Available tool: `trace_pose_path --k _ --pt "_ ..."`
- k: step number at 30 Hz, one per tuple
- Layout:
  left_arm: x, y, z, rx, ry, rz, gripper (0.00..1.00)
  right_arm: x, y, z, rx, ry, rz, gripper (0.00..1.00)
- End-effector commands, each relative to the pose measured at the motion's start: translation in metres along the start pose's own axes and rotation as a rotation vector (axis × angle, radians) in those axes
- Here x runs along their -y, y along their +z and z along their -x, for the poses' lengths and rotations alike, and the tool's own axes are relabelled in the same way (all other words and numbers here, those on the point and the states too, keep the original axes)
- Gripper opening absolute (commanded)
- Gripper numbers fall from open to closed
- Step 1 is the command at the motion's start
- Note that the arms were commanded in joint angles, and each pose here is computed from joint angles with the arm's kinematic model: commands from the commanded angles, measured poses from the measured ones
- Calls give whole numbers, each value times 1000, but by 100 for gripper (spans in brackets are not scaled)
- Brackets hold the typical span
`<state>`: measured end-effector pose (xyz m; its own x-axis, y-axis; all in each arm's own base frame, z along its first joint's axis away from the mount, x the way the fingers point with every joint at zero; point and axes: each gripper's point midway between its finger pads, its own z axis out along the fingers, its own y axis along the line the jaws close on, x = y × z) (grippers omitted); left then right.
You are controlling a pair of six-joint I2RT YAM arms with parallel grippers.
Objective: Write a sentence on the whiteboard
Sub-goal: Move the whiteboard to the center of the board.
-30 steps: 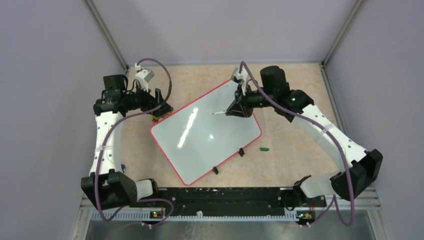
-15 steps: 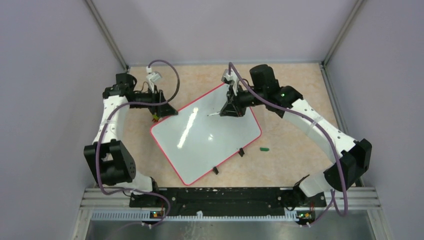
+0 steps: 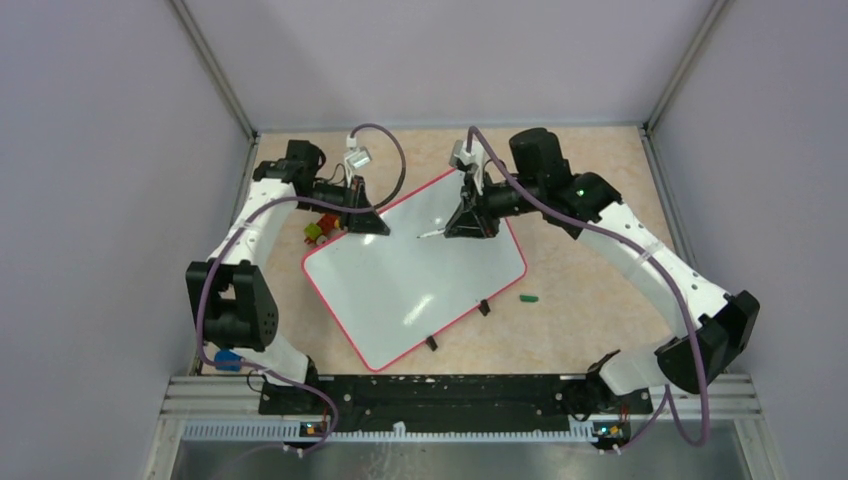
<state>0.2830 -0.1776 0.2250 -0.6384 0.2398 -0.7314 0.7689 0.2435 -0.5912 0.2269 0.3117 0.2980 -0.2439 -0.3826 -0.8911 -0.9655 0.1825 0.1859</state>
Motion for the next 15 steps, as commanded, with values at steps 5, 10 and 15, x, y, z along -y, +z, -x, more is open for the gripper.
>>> trace_pose_path --k 5,10,15 --pt "8 26 3 -43 43 -67 11 -27 -16 27 63 -82 76 0" --pt "7 43 -2 -93 42 -72 7 -30 -16 24 58 -78 93 0" --pt "4 49 4 -96 46 -51 22 -32 -17 19 47 -76 99 0"
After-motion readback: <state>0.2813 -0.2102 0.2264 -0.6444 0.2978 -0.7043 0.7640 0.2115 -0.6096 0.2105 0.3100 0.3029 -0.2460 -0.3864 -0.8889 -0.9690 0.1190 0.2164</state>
